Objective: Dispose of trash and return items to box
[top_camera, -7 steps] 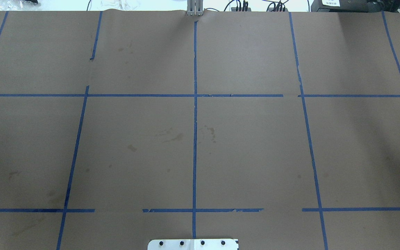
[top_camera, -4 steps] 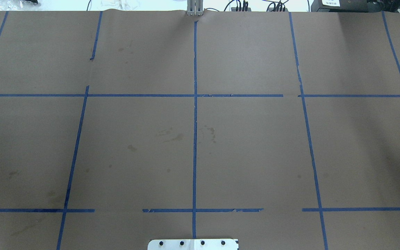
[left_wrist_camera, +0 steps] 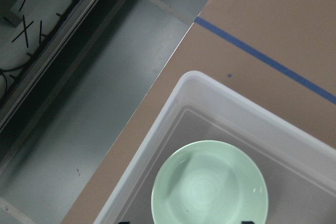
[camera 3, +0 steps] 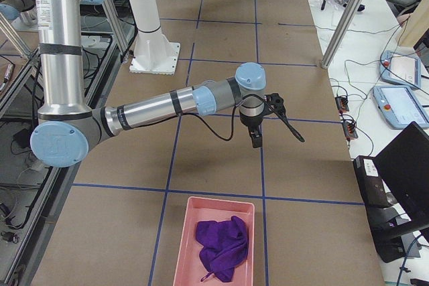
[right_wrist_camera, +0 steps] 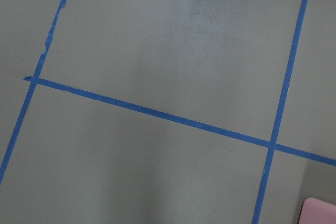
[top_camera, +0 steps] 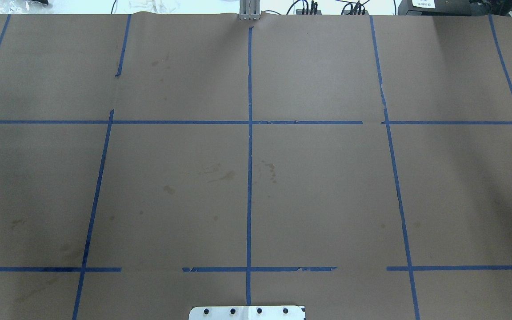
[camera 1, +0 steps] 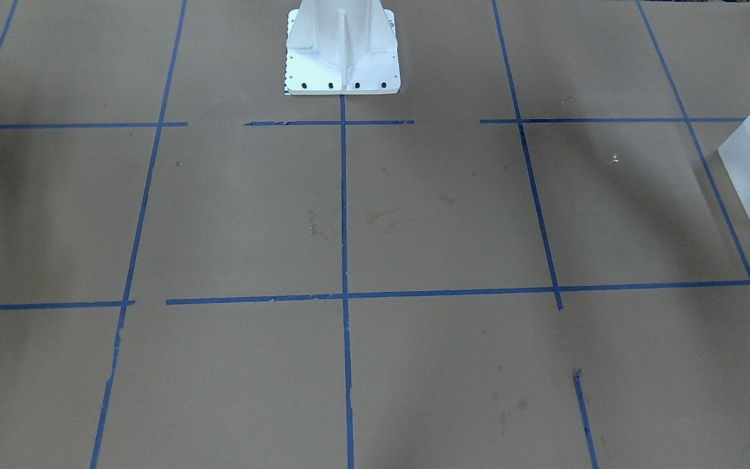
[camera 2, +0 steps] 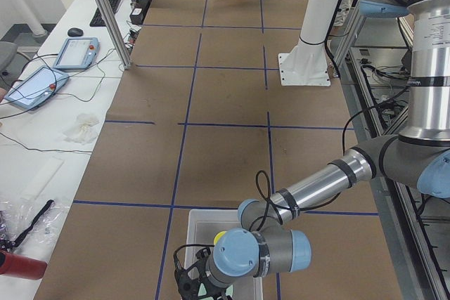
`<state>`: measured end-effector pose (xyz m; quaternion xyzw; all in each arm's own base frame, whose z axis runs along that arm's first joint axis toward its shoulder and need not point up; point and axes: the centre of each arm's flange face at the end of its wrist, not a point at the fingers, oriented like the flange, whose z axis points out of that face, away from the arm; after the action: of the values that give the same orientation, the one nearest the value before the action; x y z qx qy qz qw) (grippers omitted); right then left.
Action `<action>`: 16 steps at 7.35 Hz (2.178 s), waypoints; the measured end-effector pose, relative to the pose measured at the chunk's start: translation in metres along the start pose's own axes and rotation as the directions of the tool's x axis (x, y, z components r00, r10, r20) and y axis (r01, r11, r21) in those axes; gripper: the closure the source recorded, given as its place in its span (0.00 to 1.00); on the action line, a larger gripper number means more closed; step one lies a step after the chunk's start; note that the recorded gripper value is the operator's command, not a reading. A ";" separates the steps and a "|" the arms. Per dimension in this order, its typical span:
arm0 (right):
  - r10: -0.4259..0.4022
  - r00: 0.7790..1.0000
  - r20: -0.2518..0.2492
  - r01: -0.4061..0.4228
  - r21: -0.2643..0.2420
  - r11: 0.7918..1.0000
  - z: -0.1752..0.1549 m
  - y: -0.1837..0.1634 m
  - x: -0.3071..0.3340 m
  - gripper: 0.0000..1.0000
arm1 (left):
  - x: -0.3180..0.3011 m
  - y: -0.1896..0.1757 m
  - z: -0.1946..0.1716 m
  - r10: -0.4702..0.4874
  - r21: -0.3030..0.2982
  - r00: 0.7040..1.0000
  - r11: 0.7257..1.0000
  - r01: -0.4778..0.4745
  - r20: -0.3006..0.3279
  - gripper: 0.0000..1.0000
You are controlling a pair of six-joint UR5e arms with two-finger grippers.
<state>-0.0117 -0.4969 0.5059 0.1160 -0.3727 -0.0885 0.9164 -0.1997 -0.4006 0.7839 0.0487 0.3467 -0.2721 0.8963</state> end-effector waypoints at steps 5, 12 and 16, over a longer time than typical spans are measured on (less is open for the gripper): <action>0.111 0.994 -0.024 -0.111 0.002 0.994 -0.013 0.026 0.046 0.00 | 0.233 0.013 -0.052 0.488 0.043 0.870 0.873 -0.486 -0.070 0.00; 0.140 0.990 -0.029 -0.141 -0.042 0.989 -0.006 0.031 0.047 0.00 | 0.328 0.061 -0.036 0.545 -0.181 0.829 0.809 -0.559 -0.123 0.00; 0.140 0.990 -0.021 -0.141 -0.047 0.989 -0.003 0.029 0.041 0.00 | 0.316 0.060 -0.006 0.548 -0.188 0.819 0.798 -0.573 -0.169 0.00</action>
<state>0.0220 -0.4792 0.5390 0.0678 -0.3697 -0.0317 0.9261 0.0208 -0.4918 0.5690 0.0594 0.3928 0.0506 0.9163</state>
